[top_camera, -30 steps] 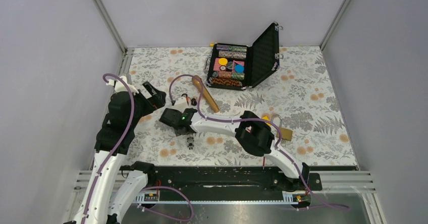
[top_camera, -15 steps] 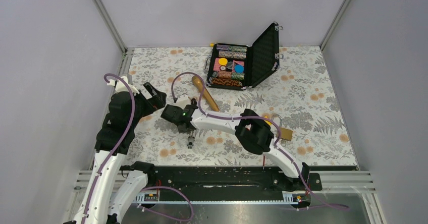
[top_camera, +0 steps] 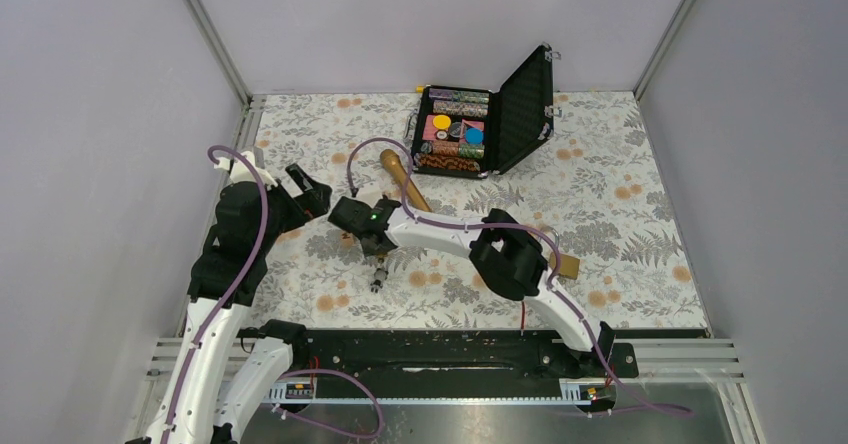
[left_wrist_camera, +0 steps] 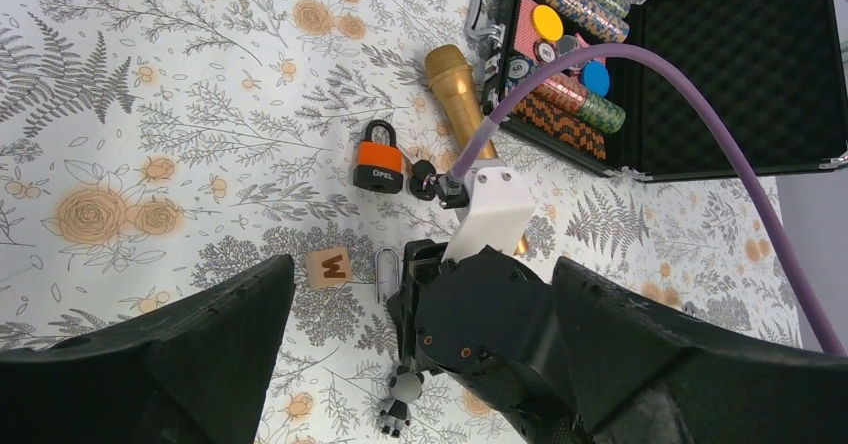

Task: Lock with the key
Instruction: Pick up the lock from the center of the board.

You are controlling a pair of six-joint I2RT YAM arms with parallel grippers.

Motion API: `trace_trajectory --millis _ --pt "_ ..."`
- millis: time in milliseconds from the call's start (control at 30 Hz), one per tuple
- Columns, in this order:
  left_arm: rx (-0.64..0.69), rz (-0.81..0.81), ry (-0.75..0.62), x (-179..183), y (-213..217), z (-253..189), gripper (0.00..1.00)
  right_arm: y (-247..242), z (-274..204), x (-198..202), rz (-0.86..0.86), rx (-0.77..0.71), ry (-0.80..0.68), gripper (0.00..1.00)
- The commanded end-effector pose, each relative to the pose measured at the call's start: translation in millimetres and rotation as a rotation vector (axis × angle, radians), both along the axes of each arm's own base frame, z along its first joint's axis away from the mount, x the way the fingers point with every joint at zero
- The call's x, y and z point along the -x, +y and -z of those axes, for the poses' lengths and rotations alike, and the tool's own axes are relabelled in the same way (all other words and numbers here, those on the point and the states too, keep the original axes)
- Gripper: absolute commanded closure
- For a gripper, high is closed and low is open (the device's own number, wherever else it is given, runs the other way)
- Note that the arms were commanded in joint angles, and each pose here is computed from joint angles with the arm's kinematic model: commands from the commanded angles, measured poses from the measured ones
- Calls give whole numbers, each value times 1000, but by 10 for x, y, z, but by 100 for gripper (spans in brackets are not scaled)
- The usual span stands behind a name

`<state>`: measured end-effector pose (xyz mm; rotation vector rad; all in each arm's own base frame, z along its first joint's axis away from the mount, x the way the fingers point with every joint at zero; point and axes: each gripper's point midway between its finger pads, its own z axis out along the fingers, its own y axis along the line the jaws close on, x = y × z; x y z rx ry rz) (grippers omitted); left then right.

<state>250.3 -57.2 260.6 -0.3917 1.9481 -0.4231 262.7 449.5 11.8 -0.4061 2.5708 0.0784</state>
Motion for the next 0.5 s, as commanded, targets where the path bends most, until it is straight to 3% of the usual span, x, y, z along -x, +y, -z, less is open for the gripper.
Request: trace_trajectory --millis 0,167,467 --pt "11 33 -35 -33 -59 -123 1 -200 46 134 -9 52 29 72" --pt "38 110 -16 -36 -206 -73 1 -261 -421 28 34 -69 -27 74" --pt "141 326 -41 8 -607 -125 1 -476 -1585 -8 125 -606 -94 72"
